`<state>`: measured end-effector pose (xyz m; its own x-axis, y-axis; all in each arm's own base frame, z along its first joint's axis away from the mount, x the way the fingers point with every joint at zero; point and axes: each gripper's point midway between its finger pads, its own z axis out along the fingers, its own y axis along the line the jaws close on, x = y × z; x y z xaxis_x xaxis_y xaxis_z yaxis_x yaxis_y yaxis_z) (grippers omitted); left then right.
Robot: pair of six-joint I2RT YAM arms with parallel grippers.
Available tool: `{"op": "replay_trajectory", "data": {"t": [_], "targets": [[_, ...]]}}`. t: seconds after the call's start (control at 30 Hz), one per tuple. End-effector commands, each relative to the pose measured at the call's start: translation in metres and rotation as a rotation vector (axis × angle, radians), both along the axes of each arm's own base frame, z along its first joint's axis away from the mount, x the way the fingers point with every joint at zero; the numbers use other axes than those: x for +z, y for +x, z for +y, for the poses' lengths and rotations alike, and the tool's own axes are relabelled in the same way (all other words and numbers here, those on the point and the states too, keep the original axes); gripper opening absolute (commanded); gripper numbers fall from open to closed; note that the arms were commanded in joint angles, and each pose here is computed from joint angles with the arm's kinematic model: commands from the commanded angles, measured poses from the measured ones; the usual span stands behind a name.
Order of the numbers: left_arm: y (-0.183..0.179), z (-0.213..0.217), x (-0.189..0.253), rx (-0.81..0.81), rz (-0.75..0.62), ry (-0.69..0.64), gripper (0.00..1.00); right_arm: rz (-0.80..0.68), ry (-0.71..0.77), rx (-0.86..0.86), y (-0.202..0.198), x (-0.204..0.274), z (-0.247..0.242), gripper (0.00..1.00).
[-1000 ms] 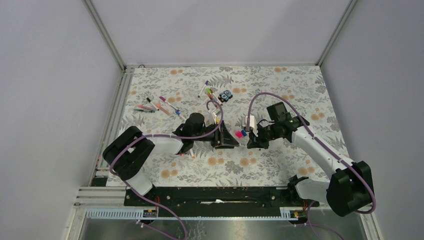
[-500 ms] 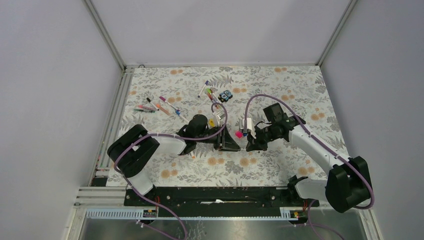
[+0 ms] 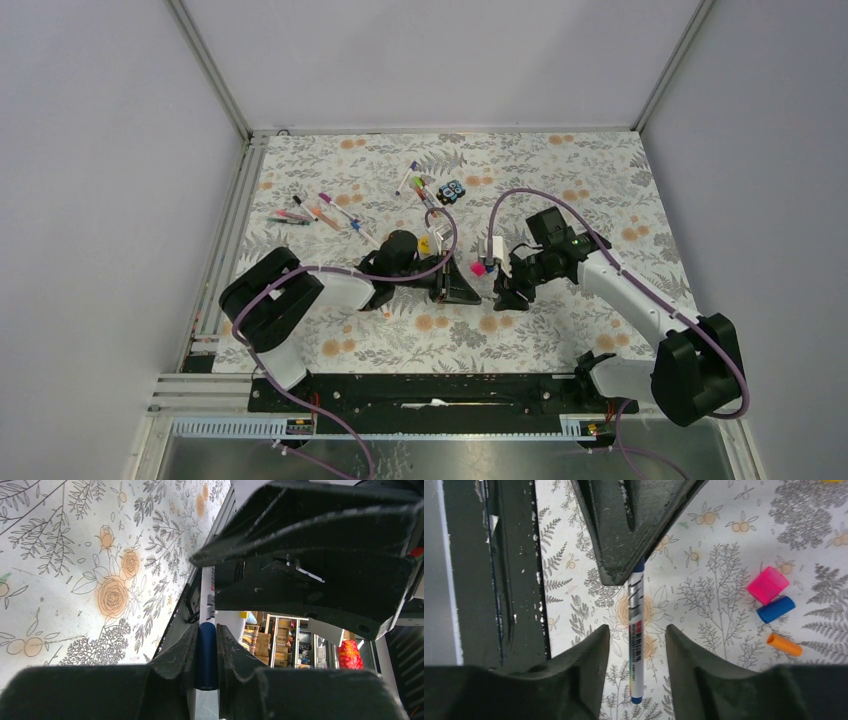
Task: Open the pen caps
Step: Open the pen cap from the pen.
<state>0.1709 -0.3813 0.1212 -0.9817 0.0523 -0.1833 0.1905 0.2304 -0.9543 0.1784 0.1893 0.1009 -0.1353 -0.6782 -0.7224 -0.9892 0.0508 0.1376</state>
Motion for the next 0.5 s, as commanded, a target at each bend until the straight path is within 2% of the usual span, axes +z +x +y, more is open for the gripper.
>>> {"op": "replay_trajectory", "data": {"t": [0.0, 0.1, 0.17, 0.33, 0.4, 0.47], "targets": [[0.005, -0.005, 0.040, 0.013, -0.148, -0.106, 0.00, -0.017, 0.078, -0.093, 0.014, 0.033, 0.003, 0.62], [0.013, 0.001, 0.046, 0.092, -0.219, -0.102, 0.00, 0.006, 0.192, -0.170, 0.020, 0.066, 0.000, 0.78], [0.023, 0.007, 0.062, 0.173, -0.302, -0.117, 0.00, 0.050, 0.290, -0.208, 0.021, 0.088, 0.002, 0.84], [0.045, 0.030, 0.102, 0.401, -0.531, -0.153, 0.00, 0.211, 0.495, -0.313, 0.028, 0.140, 0.009, 0.89], [0.051, 0.038, 0.122, 0.477, -0.633, -0.173, 0.00, 0.313, 0.546, -0.364, 0.032, 0.155, 0.014, 0.91], [0.058, 0.045, 0.140, 0.553, -0.718, -0.180, 0.00, 0.494, 0.595, -0.436, 0.033, 0.169, 0.020, 0.91]]}}
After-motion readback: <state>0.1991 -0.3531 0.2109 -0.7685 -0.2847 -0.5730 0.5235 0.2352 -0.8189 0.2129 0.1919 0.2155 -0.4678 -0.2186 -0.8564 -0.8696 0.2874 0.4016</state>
